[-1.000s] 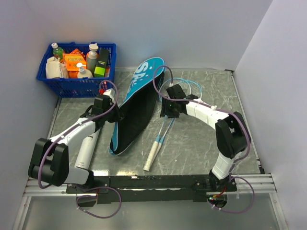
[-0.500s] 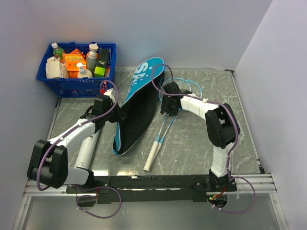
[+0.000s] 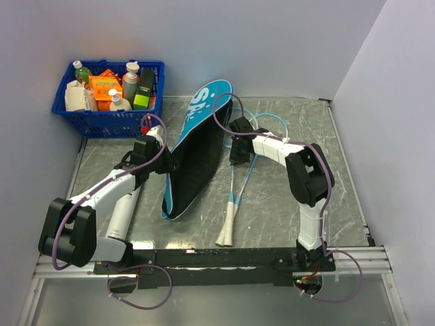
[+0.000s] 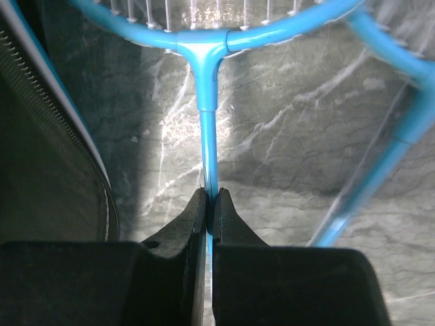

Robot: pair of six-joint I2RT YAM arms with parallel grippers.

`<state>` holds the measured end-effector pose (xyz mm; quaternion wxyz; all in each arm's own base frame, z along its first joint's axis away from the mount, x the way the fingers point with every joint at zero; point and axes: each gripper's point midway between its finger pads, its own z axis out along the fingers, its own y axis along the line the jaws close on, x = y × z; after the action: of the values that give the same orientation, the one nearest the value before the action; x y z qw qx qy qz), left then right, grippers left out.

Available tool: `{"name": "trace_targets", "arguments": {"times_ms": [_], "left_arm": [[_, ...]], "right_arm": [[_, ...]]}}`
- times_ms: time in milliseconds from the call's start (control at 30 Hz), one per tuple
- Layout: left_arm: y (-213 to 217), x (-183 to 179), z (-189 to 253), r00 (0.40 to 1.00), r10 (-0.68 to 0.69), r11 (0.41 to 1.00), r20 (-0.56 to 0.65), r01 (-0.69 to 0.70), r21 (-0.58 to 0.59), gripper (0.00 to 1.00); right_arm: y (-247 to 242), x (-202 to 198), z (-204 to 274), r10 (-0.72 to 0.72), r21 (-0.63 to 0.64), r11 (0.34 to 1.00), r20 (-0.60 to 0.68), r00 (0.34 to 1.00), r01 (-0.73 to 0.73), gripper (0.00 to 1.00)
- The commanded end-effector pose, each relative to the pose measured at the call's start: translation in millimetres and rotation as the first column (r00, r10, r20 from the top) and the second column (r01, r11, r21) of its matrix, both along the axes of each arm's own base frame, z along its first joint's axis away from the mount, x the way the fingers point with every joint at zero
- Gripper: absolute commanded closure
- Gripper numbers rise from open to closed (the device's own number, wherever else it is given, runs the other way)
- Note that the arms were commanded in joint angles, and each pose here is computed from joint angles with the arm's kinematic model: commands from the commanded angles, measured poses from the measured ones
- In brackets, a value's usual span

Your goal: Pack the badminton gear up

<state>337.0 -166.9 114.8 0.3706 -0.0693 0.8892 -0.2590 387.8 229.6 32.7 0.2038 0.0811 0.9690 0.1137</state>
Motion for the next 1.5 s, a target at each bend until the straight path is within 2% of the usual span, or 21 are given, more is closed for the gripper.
{"name": "trace_targets", "arguments": {"times_ms": [0, 200, 367, 400, 667, 800, 1133, 1333, 1467], "left_arm": [[-6, 11, 18, 0.998, 0.011, 0.999, 0.065, -0.008, -0.04, 0.99], [-2, 18, 16, 0.995, 0.066, 0.998, 0.08, -0.066, -0.001, 0.99], [-14, 23, 21, 0.993, 0.075, 0.997, 0.092, -0.077, 0.015, 0.99], [-17, 23, 22, 0.993, 0.073, 0.997, 0.092, -0.075, 0.019, 0.99], [-38, 27, 25, 0.991, 0.101, 0.992, 0.089, -0.108, 0.07, 0.99], [-49, 29, 28, 0.992, 0.091, 0.992, 0.089, -0.098, 0.076, 0.99], [-98, 18, 29, 0.994, 0.017, 0.992, 0.104, -0.03, 0.124, 0.99], [-121, -3, 21, 0.995, -0.034, 0.987, 0.096, 0.019, 0.159, 0.99], [-127, -21, 15, 0.994, -0.052, 0.983, 0.094, 0.034, 0.18, 0.99]], "right_arm": [[-7, 8, 12, -0.009, -0.018, 1.0, 0.042, 0.999, 0.01, 1.0], [-34, -2, 41, -0.014, -0.088, 0.996, 0.109, 0.994, 0.023, 1.0], [-63, -29, 51, -0.01, -0.157, 0.987, 0.13, 0.991, 0.03, 1.0], [-68, -32, 66, -0.015, -0.152, 0.988, 0.168, 0.986, 0.041, 1.0], [-89, -85, 96, 0.013, -0.122, 0.992, 0.205, 0.979, 0.013, 1.0], [-98, -114, 91, 0.029, -0.11, 0.994, 0.18, 0.983, -0.009, 1.0], [-60, -160, 83, 0.14, -0.014, 0.99, 0.126, 0.982, -0.139, 1.0], [-30, -163, 70, 0.201, 0.038, 0.978, 0.068, 0.977, -0.204, 1.0], [-9, -146, 67, 0.229, 0.069, 0.97, 0.062, 0.971, -0.233, 1.0]]}}
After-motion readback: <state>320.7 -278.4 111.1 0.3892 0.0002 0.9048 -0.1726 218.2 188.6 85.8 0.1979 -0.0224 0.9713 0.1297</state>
